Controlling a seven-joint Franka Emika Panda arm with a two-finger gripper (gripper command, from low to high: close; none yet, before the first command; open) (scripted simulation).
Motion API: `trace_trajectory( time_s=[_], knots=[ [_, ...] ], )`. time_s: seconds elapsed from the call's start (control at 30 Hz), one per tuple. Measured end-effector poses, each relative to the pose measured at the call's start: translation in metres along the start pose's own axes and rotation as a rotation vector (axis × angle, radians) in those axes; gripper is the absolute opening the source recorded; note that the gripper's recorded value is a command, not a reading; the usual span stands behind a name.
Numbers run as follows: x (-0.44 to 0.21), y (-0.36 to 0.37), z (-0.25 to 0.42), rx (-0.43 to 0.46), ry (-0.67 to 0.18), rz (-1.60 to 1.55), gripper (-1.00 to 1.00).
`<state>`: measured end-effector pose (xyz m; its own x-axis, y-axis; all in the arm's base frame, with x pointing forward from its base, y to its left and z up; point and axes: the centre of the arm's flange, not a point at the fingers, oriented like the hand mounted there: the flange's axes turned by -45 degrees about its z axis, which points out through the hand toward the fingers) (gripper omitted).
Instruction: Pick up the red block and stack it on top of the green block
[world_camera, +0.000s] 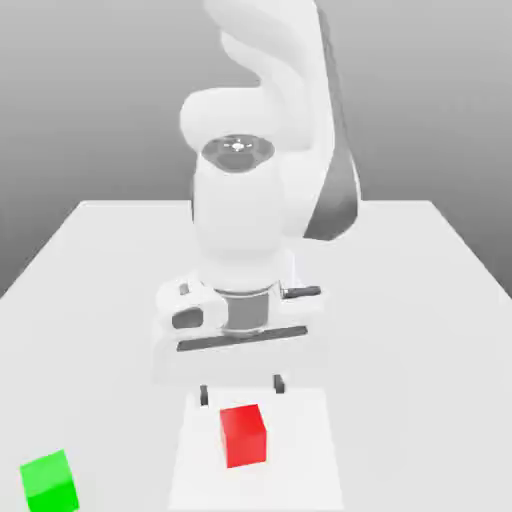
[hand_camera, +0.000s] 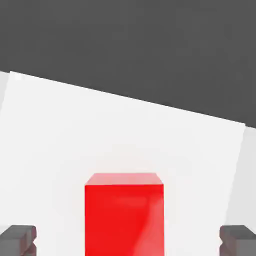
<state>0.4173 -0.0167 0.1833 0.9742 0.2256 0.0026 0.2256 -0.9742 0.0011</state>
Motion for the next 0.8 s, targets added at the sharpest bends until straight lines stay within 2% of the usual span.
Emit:
trace_trajectory(
  time_s=[0.07, 0.1, 0.33, 0.53, 0.8],
  knots=[
    [-0.001, 0.0, 0.022, 0.0, -0.002, -0.001, 0.0],
    [-0.002, 0.0, 0.033, 0.001, -0.002, -0.001, -1.0],
    [-0.002, -0.001, 0.035, 0.001, -0.003, -0.001, -1.0],
    [0.0, 0.004, -0.02, 0.002, -0.003, 0.02, -1.0],
    [0.021, 0.152, -0.05, 0.004, -0.003, 0.586, -1.0]
  ],
)
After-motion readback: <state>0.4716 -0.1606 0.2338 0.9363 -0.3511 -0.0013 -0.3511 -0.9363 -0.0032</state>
